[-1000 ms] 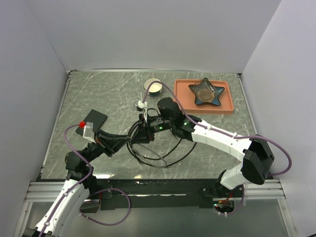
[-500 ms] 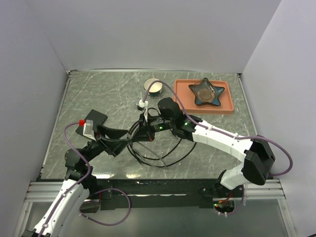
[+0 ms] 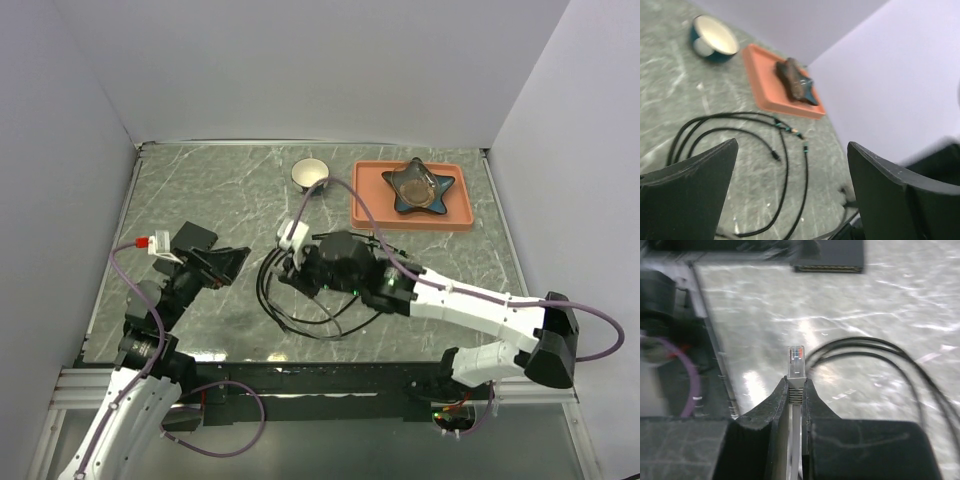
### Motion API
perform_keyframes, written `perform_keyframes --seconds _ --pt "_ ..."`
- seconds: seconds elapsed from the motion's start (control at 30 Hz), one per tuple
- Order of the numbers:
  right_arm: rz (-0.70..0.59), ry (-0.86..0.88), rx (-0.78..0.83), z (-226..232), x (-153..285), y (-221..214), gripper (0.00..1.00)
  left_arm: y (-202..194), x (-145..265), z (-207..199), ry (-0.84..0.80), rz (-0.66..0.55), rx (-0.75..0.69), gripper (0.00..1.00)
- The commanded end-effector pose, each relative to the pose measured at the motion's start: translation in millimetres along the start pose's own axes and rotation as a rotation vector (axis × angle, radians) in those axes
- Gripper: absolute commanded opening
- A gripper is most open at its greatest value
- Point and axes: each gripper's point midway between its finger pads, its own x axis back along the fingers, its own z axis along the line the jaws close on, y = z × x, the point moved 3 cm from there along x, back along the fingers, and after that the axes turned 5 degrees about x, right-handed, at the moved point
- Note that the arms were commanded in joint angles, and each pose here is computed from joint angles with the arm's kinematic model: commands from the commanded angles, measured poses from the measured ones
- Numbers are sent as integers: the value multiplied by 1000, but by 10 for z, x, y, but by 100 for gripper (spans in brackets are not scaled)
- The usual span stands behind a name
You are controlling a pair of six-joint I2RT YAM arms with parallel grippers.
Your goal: Insert the plug into the switch port
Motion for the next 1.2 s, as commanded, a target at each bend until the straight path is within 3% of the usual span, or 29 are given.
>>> perform_keyframes --seconds 0.0,0.33,0.6,0.73,0.83,1.0,1.1,1.17 --pt "-27 -316 219 -171 186 13 0 22 -38 217 163 -5 40 96" --pt "-91 -505 405 -110 364 35 0 -87 -140 399 254 78 41 96" --pt "-131 -446 368 -27 384 5 0 -107 -177 475 274 85 31 96" --pt "-93 -475 361 -63 339 -57 0 -92 -227 596 328 66 31 96" --pt "-74 -470 302 -140 298 -86 0 -22 -312 874 534 83 -3 96" --pt "-69 -436 139 -354 320 -125 0 346 -263 1431 1068 71 -174 96" --pt "-62 -387 100 -366 363 -214 0 653 -332 1556 1256 3 -215 96" --pt "-68 -365 75 -409 391 -244 0 756 -433 1669 1264 30 -223 96"
